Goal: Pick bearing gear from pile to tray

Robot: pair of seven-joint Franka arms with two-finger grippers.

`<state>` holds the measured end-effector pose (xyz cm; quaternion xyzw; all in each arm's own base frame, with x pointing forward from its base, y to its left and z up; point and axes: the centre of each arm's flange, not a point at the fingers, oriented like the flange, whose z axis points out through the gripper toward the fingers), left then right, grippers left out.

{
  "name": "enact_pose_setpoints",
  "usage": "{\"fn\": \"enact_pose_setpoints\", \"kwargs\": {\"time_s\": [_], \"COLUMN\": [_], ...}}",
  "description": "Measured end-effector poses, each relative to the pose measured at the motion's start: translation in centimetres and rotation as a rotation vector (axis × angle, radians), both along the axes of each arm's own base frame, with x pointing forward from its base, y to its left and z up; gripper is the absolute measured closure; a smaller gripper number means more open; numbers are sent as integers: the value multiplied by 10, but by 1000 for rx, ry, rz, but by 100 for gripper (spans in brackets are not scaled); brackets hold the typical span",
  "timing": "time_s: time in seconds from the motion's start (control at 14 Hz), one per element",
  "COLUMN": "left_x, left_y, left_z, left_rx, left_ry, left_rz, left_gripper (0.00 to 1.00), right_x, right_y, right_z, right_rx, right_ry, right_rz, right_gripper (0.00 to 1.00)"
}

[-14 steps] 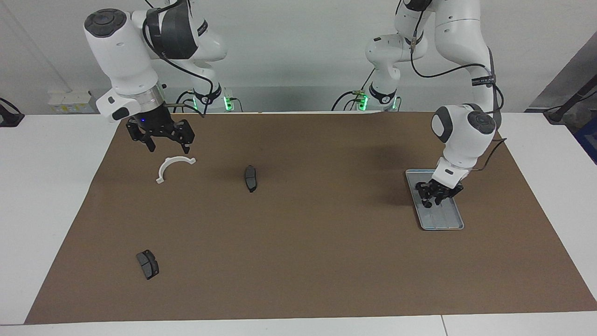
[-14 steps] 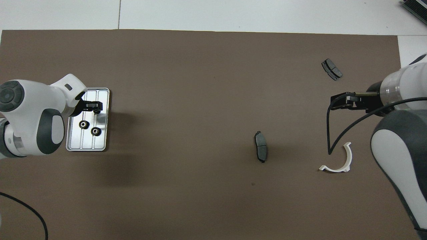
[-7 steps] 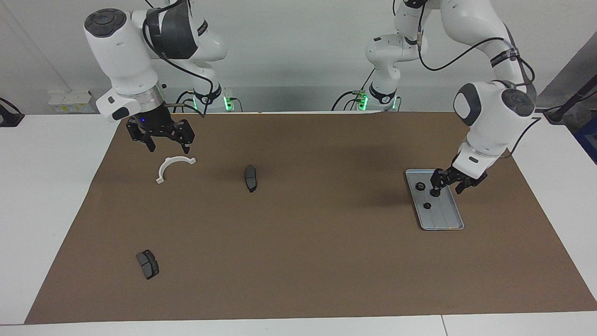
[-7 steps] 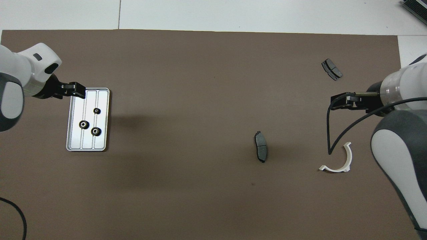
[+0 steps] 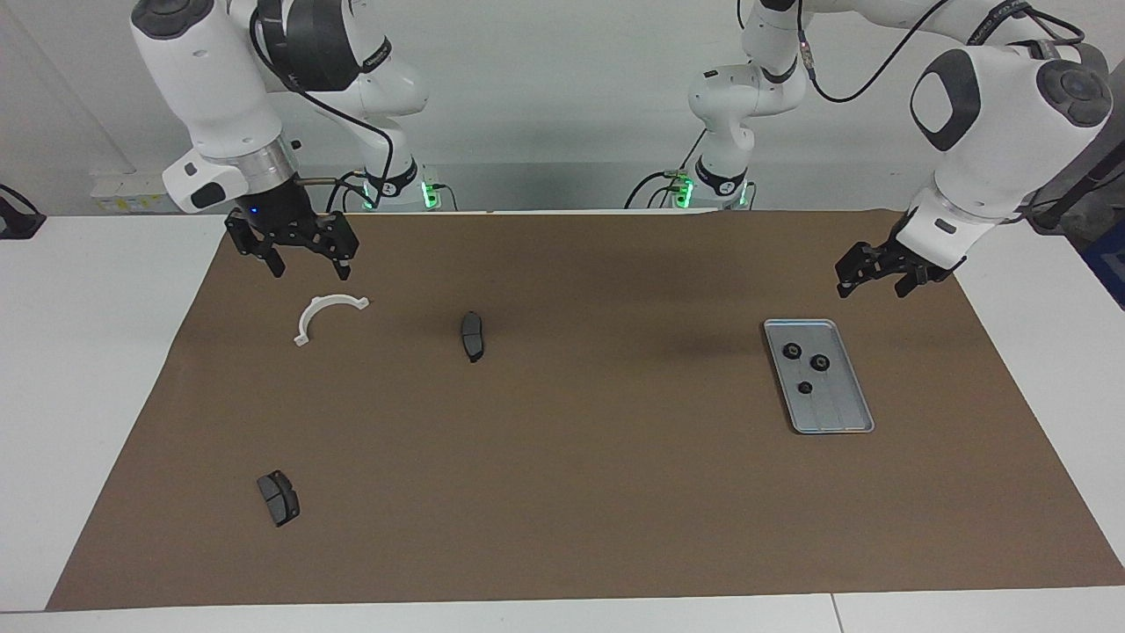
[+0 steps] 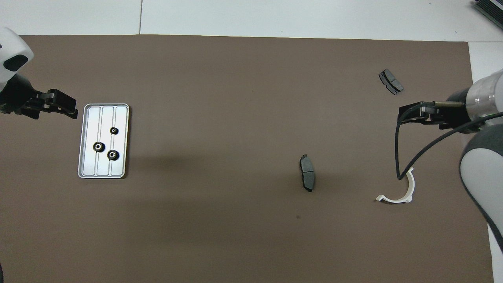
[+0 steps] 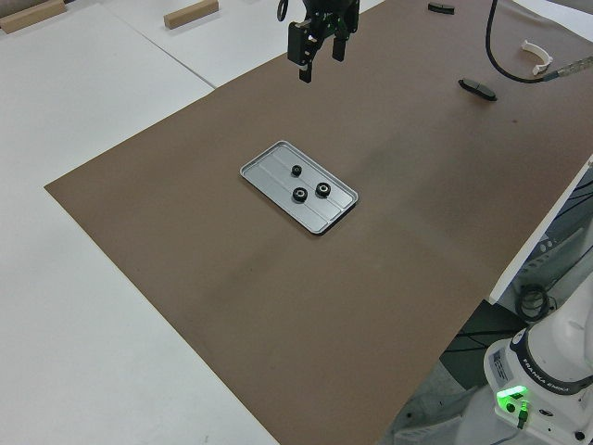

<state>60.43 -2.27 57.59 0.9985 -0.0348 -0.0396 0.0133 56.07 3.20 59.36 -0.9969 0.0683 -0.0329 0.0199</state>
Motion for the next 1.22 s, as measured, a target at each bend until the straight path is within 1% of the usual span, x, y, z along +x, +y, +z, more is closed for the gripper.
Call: {"fn": "enact_pose_setpoints", "kwargs": {"time_s": [0.07, 0.21, 0.36, 0.43, 0.57, 0.64, 0.86, 1.07, 1.22], "left_x": [-2, -5, -7, -7, -8, -8, -8, -7, -5], "left_y": [-5, -22, -36, -42, -51, -52, -49, -43, -37], "left_z": [10, 27, 30, 31, 33, 34, 38, 40, 41], "left_rx": [-1, -3, -2, -1, 0, 0, 0, 1, 1], "left_ry": [-3, -10, -6, -7, -12, -14, -24, -32, -42], "left_rz": [-10, -38, -51, -49, -40, -36, -27, -14, -4], "left_gripper": [7, 7, 7, 7, 4, 0, 0, 0, 0], "right_x": [2, 11, 18, 19, 17, 16, 13, 1, -5], "right_y": [-4, -9, -7, -5, -5, -5, -4, 0, 11], "right_z": [5, 7, 1, -2, -2, -2, -3, -9, -10], "right_rx": [0, 1, 1, 1, 1, 1, -4, -17, -49], "right_ry": [19, 54, 72, 78, 80, 81, 80, 59, 52], "right_rz": [-5, -2, 5, 8, 9, 9, 11, 19, 43], "right_gripper": [0, 0, 0, 0, 0, 0, 0, 0, 0]}}
